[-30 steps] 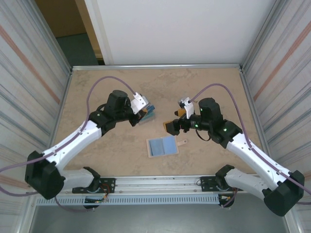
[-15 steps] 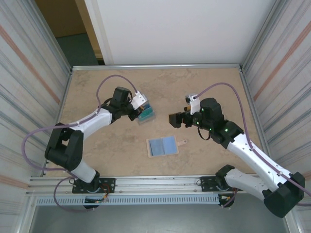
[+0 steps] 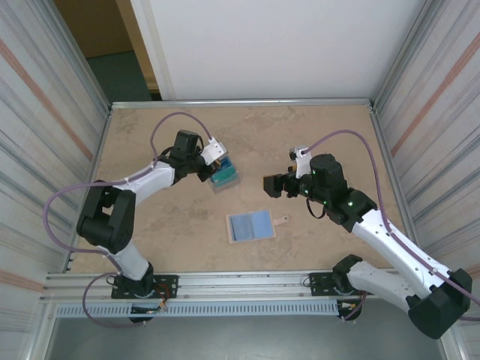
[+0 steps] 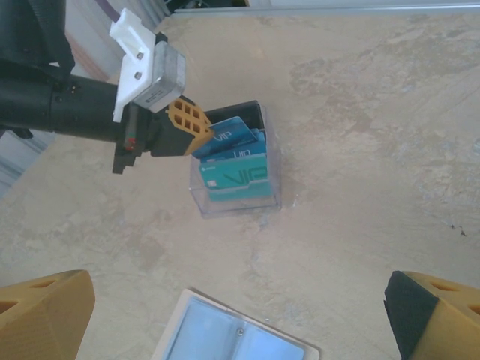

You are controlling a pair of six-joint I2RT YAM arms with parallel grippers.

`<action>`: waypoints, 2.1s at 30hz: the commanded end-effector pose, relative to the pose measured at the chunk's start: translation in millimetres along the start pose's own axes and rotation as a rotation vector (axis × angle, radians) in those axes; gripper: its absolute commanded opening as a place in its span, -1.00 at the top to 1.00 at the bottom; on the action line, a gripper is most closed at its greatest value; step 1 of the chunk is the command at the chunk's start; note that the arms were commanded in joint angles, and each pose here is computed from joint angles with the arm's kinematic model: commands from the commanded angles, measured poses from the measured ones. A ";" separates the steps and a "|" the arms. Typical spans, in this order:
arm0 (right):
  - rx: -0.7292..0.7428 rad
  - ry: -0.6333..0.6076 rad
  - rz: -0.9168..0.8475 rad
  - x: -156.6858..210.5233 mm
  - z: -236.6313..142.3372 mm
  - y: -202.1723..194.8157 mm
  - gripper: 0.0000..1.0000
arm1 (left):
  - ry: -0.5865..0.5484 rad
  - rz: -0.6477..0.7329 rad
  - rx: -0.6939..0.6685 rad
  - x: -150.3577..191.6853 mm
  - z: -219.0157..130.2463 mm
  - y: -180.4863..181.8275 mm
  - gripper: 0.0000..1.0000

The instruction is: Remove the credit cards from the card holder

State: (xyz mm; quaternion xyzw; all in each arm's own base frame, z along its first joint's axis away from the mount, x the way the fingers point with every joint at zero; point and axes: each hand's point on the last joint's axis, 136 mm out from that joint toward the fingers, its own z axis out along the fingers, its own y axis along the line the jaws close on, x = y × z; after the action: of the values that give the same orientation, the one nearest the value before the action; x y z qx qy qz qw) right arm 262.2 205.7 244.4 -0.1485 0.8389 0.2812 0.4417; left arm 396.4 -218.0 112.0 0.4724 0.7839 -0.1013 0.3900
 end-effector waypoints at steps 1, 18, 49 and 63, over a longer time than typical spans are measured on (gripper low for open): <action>0.016 -0.024 0.020 -4.2 -2.9 -4.0 -0.98 | -0.027 0.031 -0.011 -9.2 1.9 9.9 1.00; 0.005 -0.010 0.017 -1.3 1.0 -2.7 -0.98 | 0.007 0.033 0.004 -0.8 12.1 9.5 0.79; 0.155 0.395 0.106 99.0 53.8 10.4 -0.56 | -0.317 -0.408 -0.447 -26.2 -146.4 10.4 -0.97; 0.215 0.550 0.053 140.9 74.4 21.1 -0.31 | -0.337 -0.814 -0.621 50.4 -189.2 12.0 -0.98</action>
State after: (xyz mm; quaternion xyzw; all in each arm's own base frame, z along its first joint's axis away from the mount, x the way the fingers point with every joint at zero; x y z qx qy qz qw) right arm 220.1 266.5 102.8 -0.1601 0.9495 0.1688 0.2106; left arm 298.9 -101.5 217.9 0.0546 0.8133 -0.0813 0.5735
